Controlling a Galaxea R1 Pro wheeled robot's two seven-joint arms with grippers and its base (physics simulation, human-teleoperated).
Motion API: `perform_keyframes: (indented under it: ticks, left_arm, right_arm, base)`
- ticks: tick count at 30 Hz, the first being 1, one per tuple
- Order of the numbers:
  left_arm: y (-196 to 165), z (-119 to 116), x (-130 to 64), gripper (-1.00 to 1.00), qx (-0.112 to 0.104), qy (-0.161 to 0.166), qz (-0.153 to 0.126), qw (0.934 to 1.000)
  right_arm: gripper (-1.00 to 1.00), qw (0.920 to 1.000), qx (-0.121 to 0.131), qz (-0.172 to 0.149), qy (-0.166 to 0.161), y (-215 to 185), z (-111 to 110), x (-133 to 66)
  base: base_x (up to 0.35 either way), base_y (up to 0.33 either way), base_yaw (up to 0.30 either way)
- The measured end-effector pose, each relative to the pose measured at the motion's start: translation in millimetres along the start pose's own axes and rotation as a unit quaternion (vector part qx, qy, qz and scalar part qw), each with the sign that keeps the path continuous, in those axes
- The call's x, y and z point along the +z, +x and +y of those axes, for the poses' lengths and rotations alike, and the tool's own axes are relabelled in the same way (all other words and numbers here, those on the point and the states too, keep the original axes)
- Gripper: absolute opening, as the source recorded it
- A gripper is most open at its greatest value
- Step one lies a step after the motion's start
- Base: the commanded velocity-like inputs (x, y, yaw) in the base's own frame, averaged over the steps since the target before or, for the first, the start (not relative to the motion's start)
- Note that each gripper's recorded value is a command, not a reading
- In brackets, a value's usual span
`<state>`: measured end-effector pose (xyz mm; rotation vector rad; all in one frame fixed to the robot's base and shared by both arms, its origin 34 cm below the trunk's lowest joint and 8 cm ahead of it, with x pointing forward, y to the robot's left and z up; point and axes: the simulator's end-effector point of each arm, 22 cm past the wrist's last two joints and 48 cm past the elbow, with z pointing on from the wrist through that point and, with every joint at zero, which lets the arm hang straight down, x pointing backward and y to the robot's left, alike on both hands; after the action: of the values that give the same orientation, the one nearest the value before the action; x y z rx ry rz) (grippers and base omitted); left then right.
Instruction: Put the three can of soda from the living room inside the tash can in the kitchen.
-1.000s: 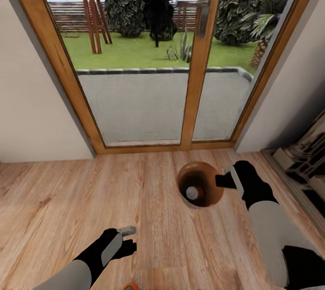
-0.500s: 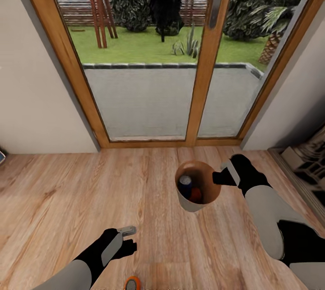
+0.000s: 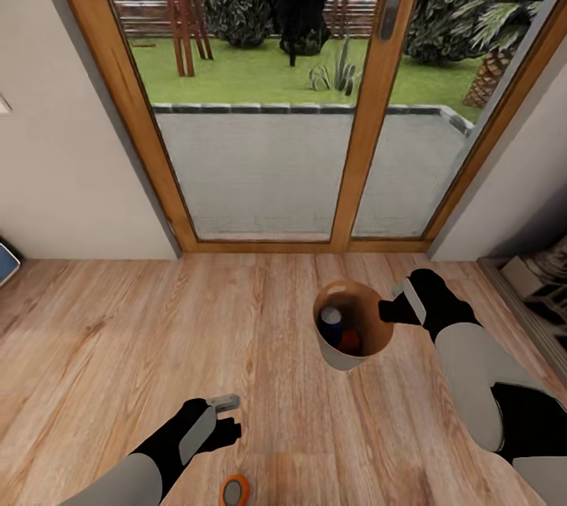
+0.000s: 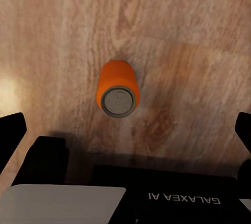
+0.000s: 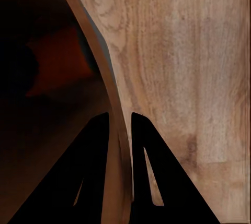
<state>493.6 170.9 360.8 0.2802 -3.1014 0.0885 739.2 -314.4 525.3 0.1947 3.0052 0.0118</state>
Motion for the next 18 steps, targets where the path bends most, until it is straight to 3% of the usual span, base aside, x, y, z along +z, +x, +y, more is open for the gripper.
perform_keyframes:
  ticks: [6, 10, 18]
  left_arm:
    - [0.8, -1.6, 0.4, 1.0, 0.0, 0.001, 0.001, 1.0]
    - [0.3, -2.0, 6.4, 1.0, 0.0, 0.002, 0.0, 1.0]
    - [-0.4, -1.7, 22.2, 1.0, 0.0, 0.003, -0.004, 1.0]
  right_arm:
    - [-1.0, 0.9999, 0.009, 0.0, -0.007, -0.5, -2.1, 0.1]
    - [-1.0, 1.0, 0.0, 0.002, 0.008, 2.1, -8.4, 7.4]
    - [-1.0, 1.0, 0.005, 0.002, -0.008, 7.5, 1.5, 24.5]
  base:
    - [0.0, 0.0, -0.183]
    - [0.0, 0.0, -0.201]
    - [0.0, 0.0, -0.043]
